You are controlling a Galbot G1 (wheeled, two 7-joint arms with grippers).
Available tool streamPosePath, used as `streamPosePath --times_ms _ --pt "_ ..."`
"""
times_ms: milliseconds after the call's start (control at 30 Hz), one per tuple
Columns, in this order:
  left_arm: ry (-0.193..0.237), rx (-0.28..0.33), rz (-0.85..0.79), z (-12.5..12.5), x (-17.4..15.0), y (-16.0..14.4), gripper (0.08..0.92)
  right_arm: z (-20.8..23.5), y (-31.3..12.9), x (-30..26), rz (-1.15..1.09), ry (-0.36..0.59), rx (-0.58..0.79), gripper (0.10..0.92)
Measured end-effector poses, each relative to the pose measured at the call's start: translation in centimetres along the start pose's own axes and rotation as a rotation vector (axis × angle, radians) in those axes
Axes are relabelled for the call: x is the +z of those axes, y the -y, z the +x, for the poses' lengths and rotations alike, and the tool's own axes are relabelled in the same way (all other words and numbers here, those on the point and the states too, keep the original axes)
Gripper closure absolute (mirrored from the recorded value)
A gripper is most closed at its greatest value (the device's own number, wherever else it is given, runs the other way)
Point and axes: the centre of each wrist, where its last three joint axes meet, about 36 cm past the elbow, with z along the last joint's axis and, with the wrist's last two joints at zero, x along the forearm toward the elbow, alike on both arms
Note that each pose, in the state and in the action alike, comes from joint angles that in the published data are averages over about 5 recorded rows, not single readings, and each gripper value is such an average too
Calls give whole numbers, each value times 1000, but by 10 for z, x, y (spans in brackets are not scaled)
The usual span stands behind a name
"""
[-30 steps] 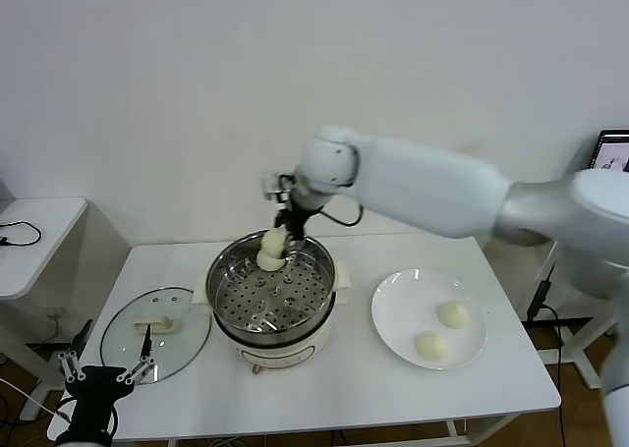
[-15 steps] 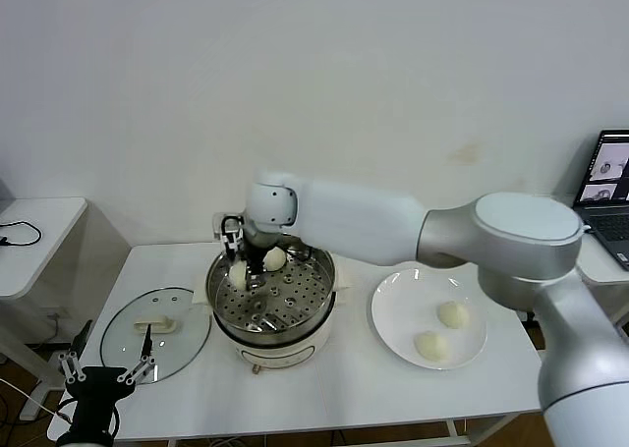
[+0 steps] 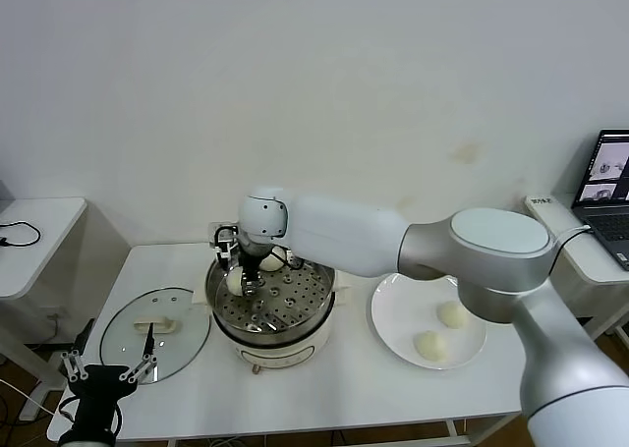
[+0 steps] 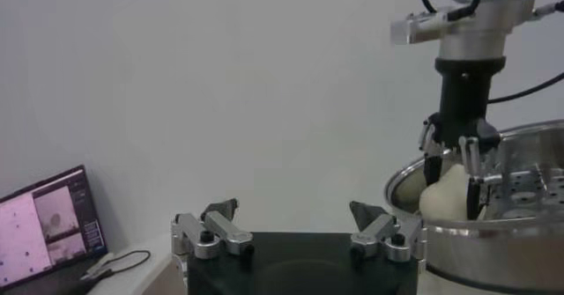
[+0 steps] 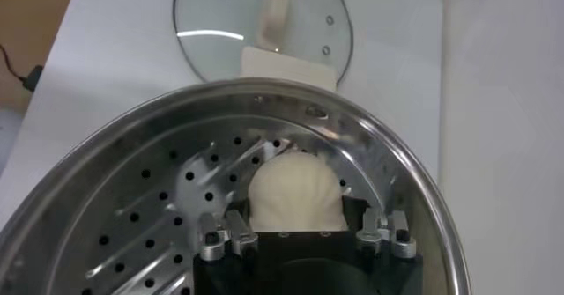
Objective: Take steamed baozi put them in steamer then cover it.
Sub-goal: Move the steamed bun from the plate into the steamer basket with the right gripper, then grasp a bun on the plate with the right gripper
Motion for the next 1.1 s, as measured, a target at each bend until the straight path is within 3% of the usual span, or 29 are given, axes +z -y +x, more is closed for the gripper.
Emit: streamPosePath --times_ms 200,600,833,1100 --pt "1 0 0 0 -1 0 177 4 3 2 5 4 4 208" --pt "4 2 -5 -1 -2 -2 177 71 21 32 107 18 -14 200" --pt "10 16 -3 -1 -4 0 177 132 17 100 157 -19 -28 200" --pt "5 33 -4 1 -3 6 177 175 -25 205 153 -88 -54 199"
